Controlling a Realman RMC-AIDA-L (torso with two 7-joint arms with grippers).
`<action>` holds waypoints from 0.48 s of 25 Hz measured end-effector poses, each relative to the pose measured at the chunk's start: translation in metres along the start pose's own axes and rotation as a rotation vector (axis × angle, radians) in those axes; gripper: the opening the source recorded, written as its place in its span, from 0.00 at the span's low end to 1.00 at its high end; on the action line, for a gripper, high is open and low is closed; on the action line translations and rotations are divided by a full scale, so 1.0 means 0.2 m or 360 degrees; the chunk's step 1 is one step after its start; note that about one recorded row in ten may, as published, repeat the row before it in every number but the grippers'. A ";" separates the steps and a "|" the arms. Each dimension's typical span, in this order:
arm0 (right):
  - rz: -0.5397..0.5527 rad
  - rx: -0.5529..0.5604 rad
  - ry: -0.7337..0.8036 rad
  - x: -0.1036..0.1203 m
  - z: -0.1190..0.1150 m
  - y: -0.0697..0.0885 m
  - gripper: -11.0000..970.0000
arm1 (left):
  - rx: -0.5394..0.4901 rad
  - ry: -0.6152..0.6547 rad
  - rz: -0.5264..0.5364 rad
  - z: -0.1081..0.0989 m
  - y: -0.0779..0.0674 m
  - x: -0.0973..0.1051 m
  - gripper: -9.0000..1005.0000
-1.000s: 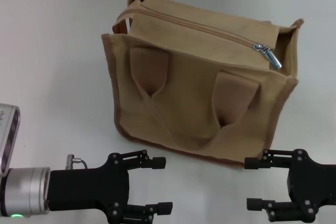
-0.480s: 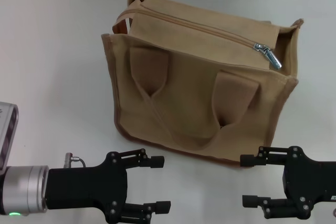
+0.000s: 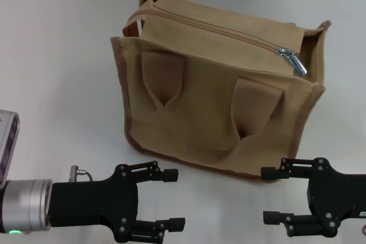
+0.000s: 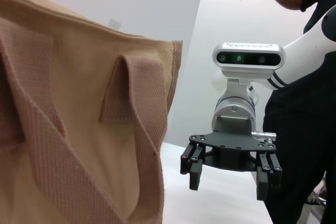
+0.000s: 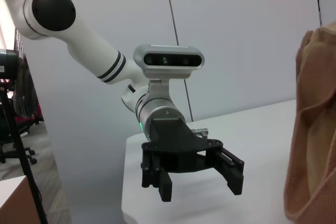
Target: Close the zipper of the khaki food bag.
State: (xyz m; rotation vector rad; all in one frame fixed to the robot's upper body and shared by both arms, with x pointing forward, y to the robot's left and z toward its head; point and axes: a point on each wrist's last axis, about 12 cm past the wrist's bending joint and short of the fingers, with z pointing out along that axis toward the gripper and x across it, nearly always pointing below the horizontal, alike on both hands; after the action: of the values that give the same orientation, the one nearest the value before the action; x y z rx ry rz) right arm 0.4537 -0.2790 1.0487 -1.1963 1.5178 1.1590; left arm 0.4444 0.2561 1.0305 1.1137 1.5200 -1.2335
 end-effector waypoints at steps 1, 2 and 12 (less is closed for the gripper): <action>0.0000 0.0001 0.0001 0.00 0.00 0.00 0.74 | -0.0001 0.0000 0.0000 0.00 0.00 0.00 0.83; -0.0002 0.0002 0.0000 0.00 0.00 0.00 0.74 | -0.0002 -0.0001 0.0000 0.00 0.00 0.00 0.83; -0.0006 -0.0003 -0.0002 -0.01 0.01 -0.01 0.74 | -0.0003 -0.0001 0.0008 0.00 0.00 -0.01 0.83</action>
State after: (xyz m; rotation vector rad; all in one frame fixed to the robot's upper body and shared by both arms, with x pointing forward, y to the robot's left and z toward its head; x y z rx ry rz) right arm 0.4566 -0.2777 1.0501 -1.1989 1.5137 1.1587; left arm 0.4452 0.2568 1.0315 1.1150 1.5166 -1.2285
